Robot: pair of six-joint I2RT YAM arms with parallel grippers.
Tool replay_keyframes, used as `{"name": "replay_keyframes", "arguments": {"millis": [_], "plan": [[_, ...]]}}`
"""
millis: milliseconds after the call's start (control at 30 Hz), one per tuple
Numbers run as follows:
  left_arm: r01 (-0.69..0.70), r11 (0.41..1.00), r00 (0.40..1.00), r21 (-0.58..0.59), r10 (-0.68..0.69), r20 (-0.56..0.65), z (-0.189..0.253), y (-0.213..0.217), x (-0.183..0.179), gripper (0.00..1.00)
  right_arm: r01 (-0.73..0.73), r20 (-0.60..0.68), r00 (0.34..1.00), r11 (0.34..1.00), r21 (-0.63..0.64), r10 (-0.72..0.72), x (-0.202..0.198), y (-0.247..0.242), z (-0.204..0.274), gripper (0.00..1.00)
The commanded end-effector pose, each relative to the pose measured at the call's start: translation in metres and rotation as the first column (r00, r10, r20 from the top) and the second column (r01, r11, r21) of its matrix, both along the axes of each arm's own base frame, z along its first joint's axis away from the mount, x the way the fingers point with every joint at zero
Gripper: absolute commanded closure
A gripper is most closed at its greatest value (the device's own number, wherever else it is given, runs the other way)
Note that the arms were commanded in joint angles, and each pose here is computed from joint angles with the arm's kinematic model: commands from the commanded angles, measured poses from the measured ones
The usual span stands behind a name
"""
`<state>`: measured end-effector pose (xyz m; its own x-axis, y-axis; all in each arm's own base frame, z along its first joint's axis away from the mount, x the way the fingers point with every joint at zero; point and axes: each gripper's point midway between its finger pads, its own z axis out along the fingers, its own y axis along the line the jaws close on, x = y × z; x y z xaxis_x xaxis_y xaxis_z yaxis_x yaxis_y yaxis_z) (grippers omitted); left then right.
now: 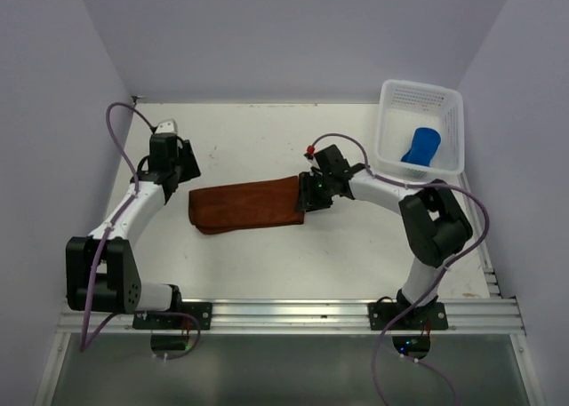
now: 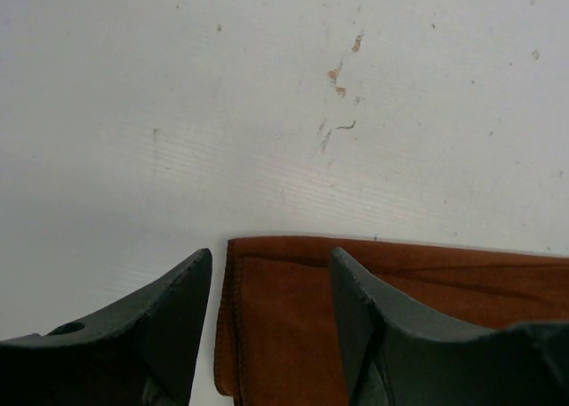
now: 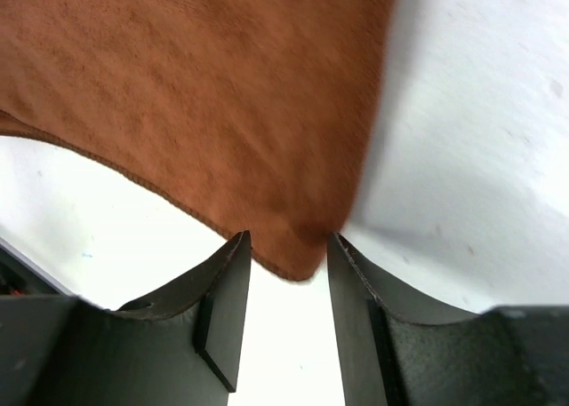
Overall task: Roll the towels
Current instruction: Fold the towel
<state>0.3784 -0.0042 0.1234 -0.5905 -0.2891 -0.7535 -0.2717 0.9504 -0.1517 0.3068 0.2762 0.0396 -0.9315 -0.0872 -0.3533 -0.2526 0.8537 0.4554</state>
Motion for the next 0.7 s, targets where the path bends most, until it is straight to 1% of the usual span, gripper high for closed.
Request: {"name": "replay_keyframes", "arguments": {"millis": [0, 67, 100, 133, 167, 200, 233, 267, 300, 333, 367, 400, 433, 500, 533, 567, 600, 667], "plan": [[0.093, 0.996, 0.993, -0.012, -0.092, 0.071, 0.028, -0.016, 0.01, 0.41, 0.09, 0.079, 0.992, 0.995, 0.053, -0.094, 0.007, -0.014, 0.03, 0.55], [0.16, 0.987, 0.983, 0.016, -0.161, 0.093, 0.038, -0.039, 0.015, 0.41, 0.13, 0.106, 0.985, 0.989, 0.071, -0.137, 0.011, -0.02, 0.035, 0.55], [0.185, 0.982, 0.979, 0.025, -0.186, 0.081, 0.036, -0.05, 0.017, 0.41, 0.15, 0.112, 0.981, 0.985, 0.082, -0.158, 0.009, -0.023, 0.037, 0.54], [0.243, 0.97, 0.964, 0.023, -0.244, 0.103, 0.047, -0.074, 0.021, 0.41, 0.165, 0.118, 0.978, 0.983, 0.086, -0.174, 0.008, -0.026, 0.038, 0.54], [0.279, 0.96, 0.956, 0.01, -0.279, 0.087, 0.043, -0.088, 0.025, 0.41, 0.187, 0.123, 0.973, 0.978, 0.088, -0.197, 0.009, -0.031, 0.037, 0.54], [0.325, 0.945, 0.943, -0.032, -0.322, 0.081, 0.043, -0.106, 0.025, 0.41, 0.224, 0.093, 0.968, 0.971, 0.087, -0.232, 0.002, -0.035, 0.028, 0.54], [0.368, 0.928, 0.926, -0.053, -0.361, 0.109, 0.056, -0.126, 0.031, 0.42, 0.239, 0.106, 0.962, 0.964, 0.117, -0.251, 0.003, -0.034, 0.033, 0.56], [0.4, 0.913, 0.914, -0.075, -0.391, 0.11, 0.058, -0.14, 0.033, 0.43, 0.256, 0.098, 0.958, 0.957, 0.134, -0.27, 0.002, -0.035, 0.032, 0.57], [0.415, 0.905, 0.909, -0.094, -0.409, 0.076, 0.048, -0.15, 0.036, 0.45, 0.265, 0.068, 0.959, 0.954, 0.143, -0.277, -0.008, -0.036, 0.022, 0.6], [0.434, 0.894, 0.9, -0.108, -0.425, 0.098, 0.061, -0.17, 0.041, 0.47, 0.289, 0.059, 0.95, 0.937, 0.195, -0.305, -0.005, -0.03, 0.025, 0.67], [0.447, 0.887, 0.894, -0.118, -0.442, 0.067, 0.05, -0.181, 0.045, 0.47, 0.292, 0.05, 0.949, 0.929, 0.229, -0.311, -0.005, -0.026, 0.024, 0.68], [0.456, 0.881, 0.89, -0.126, -0.453, 0.053, 0.048, -0.19, 0.045, 0.48, 0.318, 0.012, 0.944, 0.917, 0.24, -0.33, -0.01, -0.026, 0.017, 0.68], [0.484, 0.867, 0.875, -0.122, -0.478, 0.079, 0.061, -0.209, 0.049, 0.48, 0.318, 0.015, 0.943, 0.912, 0.259, -0.333, -0.008, -0.023, 0.018, 0.68], [0.499, 0.858, 0.866, -0.122, -0.498, 0.039, 0.048, -0.227, 0.051, 0.48, 0.337, -0.018, 0.938, 0.903, 0.266, -0.345, -0.011, -0.021, 0.009, 0.66], [0.525, 0.842, 0.851, -0.124, -0.522, 0.057, 0.056, -0.246, 0.051, 0.48, 0.331, -0.011, 0.939, 0.897, 0.292, -0.343, -0.008, -0.018, 0.011, 0.63], [0.532, 0.837, 0.845, -0.129, -0.534, 0.029, 0.044, -0.255, 0.051, 0.48, 0.333, -0.013, 0.938, 0.894, 0.301, -0.345, -0.007, -0.017, 0.009, 0.61], [0.556, 0.82, 0.83, -0.133, -0.557, 0.032, 0.047, -0.272, 0.048, 0.48, 0.352, -0.03, 0.932, 0.884, 0.308, -0.361, -0.009, -0.018, 0.007, 0.59], [0.567, 0.811, 0.819, -0.143, -0.573, -0.003, 0.033, -0.287, 0.046, 0.49, 0.353, -0.023, 0.93, 0.873, 0.336, -0.368, -0.006, -0.015, 0.009, 0.57]]}}
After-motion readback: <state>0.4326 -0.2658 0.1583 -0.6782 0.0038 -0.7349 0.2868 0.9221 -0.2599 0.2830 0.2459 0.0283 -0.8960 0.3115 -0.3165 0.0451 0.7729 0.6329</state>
